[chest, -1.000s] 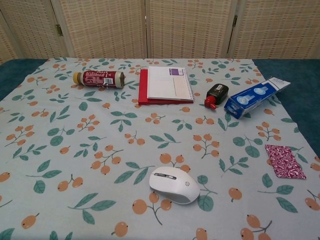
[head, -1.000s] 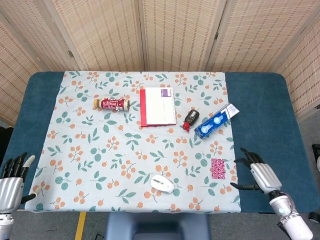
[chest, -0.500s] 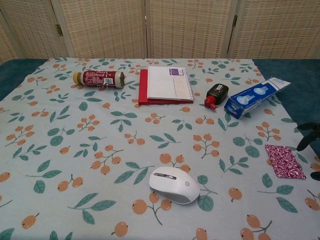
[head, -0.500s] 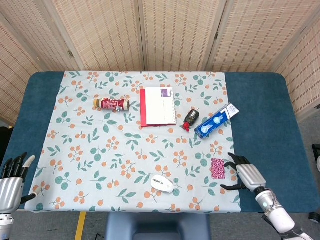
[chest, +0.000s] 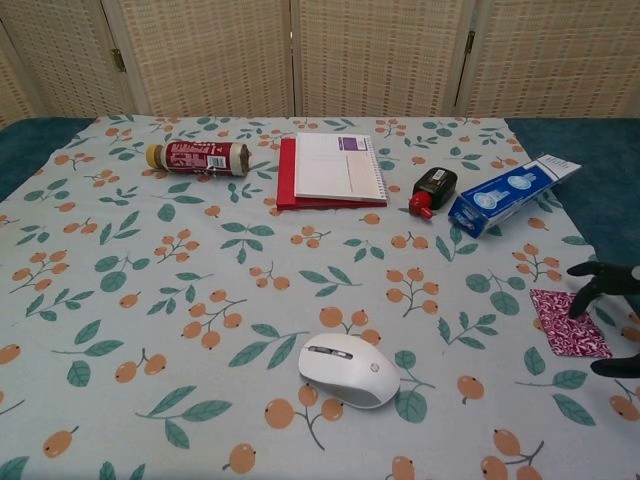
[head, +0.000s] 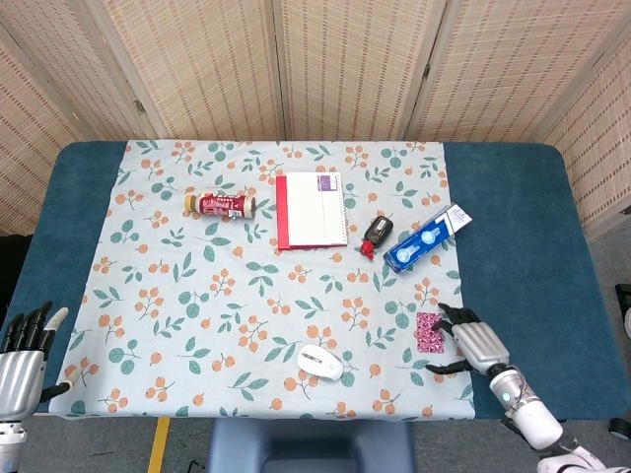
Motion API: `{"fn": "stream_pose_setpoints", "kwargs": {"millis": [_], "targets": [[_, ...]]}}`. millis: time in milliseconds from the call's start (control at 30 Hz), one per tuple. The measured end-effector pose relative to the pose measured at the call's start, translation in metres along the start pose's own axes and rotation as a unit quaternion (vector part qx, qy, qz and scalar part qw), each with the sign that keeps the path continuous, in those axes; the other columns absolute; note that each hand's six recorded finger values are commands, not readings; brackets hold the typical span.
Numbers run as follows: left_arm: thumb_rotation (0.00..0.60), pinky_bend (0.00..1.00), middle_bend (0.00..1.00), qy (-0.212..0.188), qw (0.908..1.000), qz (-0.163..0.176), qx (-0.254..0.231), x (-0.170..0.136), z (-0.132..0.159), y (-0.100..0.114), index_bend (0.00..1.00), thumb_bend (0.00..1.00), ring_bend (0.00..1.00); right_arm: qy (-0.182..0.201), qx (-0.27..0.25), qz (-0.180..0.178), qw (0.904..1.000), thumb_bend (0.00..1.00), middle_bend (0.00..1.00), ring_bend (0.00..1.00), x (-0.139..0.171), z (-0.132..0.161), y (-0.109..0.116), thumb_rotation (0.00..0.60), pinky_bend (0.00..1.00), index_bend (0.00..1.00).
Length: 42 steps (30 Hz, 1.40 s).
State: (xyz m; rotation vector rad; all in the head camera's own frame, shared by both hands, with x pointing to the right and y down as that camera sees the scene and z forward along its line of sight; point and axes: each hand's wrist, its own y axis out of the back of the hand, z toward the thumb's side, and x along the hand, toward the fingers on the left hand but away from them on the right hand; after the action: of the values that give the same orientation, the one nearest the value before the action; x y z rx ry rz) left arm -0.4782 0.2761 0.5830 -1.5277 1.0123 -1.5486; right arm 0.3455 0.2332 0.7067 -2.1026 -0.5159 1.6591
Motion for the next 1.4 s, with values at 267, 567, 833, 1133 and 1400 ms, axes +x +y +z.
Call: {"fn": "stream_pose_setpoints", "kwargs": {"millis": [267,567,833,1133,1400], "targets": [[0.600,0.00,0.03,0.003,1.0000,-0.002,-0.002,-0.001,-0.002,-0.002,0.13,0.23,0.07,0.013,0.017,0.001,0.9998,0.11,0.00,0.00,-0.008,0.013,-0.005,0.289,0.00,0.26],[0.600,0.00,0.03,0.007,1.0000,-0.003,-0.004,-0.002,-0.006,-0.004,0.13,0.23,0.07,0.039,0.028,0.003,0.9988,0.11,0.00,0.00,-0.019,0.037,-0.007,0.289,0.00,0.26],[0.600,0.00,0.03,0.011,0.9999,-0.005,-0.006,-0.002,-0.010,-0.006,0.13,0.23,0.07,0.064,0.022,-0.002,0.9977,0.11,0.00,0.00,-0.027,0.059,-0.005,0.290,0.00,0.26],[0.600,0.00,0.03,0.011,0.9999,-0.004,-0.005,-0.002,-0.010,-0.006,0.13,0.23,0.07,0.080,0.018,-0.012,0.9966,0.11,0.00,0.00,-0.027,0.070,-0.002,0.286,0.00,0.26],[0.600,0.00,0.03,0.005,1.0000,-0.001,-0.006,-0.003,-0.006,-0.005,0.13,0.23,0.07,0.053,0.008,-0.037,0.9979,0.11,0.00,0.00,-0.009,0.042,0.010,0.286,0.00,0.26]]}}
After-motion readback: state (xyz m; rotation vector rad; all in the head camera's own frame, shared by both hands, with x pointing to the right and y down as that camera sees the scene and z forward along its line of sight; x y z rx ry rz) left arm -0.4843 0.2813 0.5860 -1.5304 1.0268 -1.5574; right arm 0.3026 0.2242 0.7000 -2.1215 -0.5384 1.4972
